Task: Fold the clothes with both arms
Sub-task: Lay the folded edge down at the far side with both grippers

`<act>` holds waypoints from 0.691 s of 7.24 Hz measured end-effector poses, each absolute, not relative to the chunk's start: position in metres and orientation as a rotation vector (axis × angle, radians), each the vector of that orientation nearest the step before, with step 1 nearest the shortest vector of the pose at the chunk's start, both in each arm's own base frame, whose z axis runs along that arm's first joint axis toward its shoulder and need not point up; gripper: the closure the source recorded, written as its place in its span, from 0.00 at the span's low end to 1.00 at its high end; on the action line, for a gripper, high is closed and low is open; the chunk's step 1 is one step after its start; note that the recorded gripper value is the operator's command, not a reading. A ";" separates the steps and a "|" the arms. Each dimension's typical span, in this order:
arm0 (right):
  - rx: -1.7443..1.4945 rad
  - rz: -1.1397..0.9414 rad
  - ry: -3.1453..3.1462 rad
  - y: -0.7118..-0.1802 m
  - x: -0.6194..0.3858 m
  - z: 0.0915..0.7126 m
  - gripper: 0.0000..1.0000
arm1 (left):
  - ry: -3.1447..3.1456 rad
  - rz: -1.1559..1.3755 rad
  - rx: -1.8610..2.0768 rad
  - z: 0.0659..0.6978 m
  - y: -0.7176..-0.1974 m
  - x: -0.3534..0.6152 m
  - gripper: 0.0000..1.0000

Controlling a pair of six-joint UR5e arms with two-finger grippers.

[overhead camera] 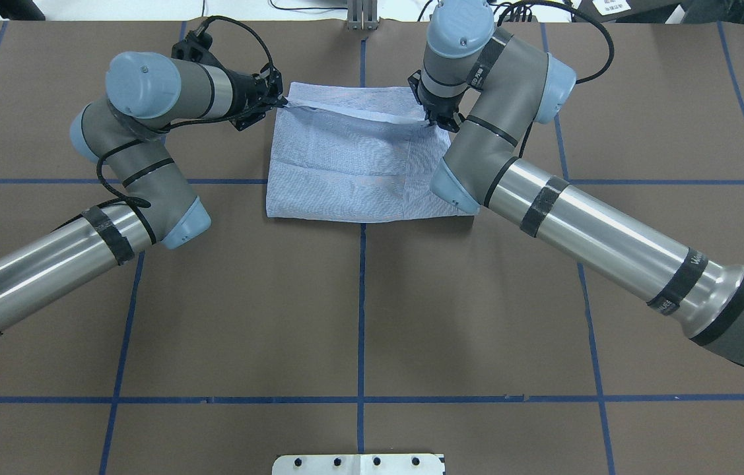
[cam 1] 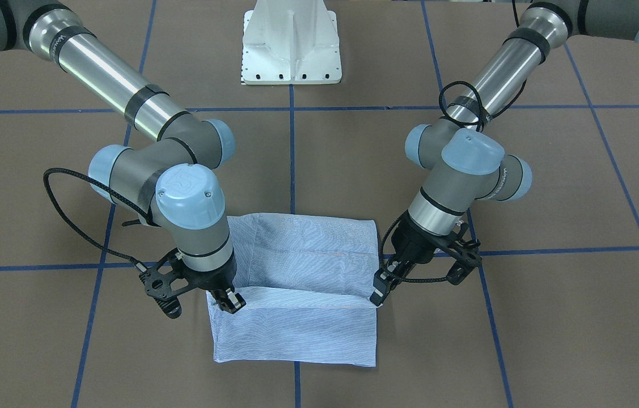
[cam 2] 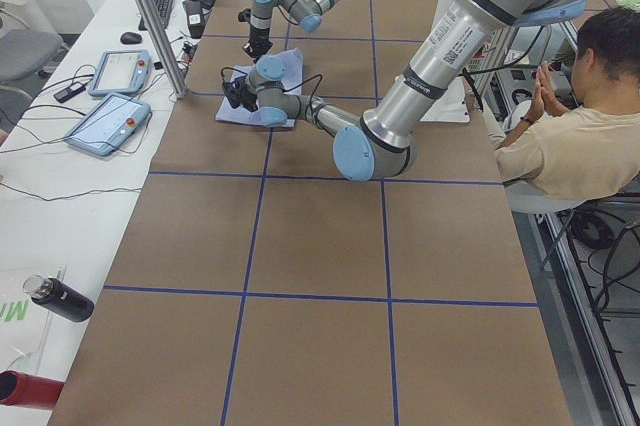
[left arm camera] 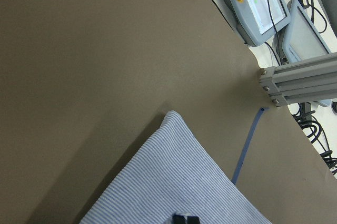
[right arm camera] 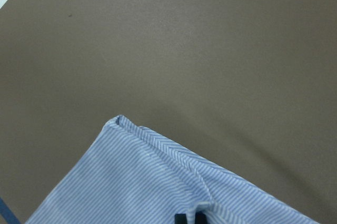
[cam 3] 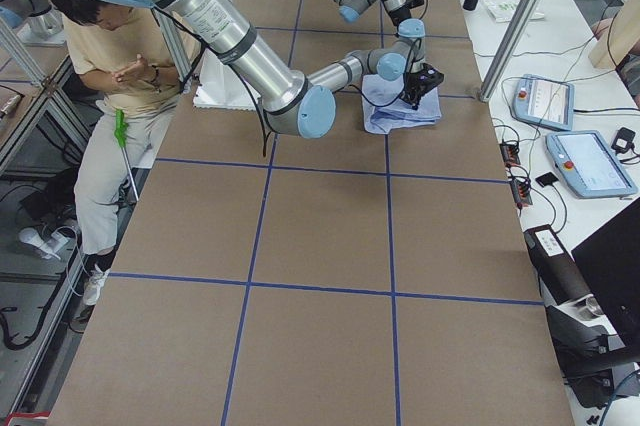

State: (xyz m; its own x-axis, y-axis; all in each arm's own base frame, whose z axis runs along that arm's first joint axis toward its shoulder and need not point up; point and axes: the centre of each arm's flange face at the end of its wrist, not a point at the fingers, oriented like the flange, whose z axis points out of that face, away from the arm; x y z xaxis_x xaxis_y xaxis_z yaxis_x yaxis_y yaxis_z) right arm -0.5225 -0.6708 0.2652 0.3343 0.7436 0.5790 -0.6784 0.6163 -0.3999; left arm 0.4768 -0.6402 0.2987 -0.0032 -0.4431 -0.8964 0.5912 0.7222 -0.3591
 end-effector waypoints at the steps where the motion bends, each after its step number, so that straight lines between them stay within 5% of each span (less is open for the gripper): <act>1: -0.084 0.923 -0.809 -0.678 -0.524 0.262 0.36 | 1.347 -0.823 0.144 0.302 -0.646 0.481 0.79; 3: -0.067 0.936 -0.818 -0.705 -0.517 0.237 0.34 | 1.342 -0.838 0.158 0.305 -0.657 0.479 0.49; 5: -0.051 0.948 -0.831 -0.732 -0.492 0.219 0.31 | 1.334 -0.871 0.178 0.310 -0.674 0.458 0.46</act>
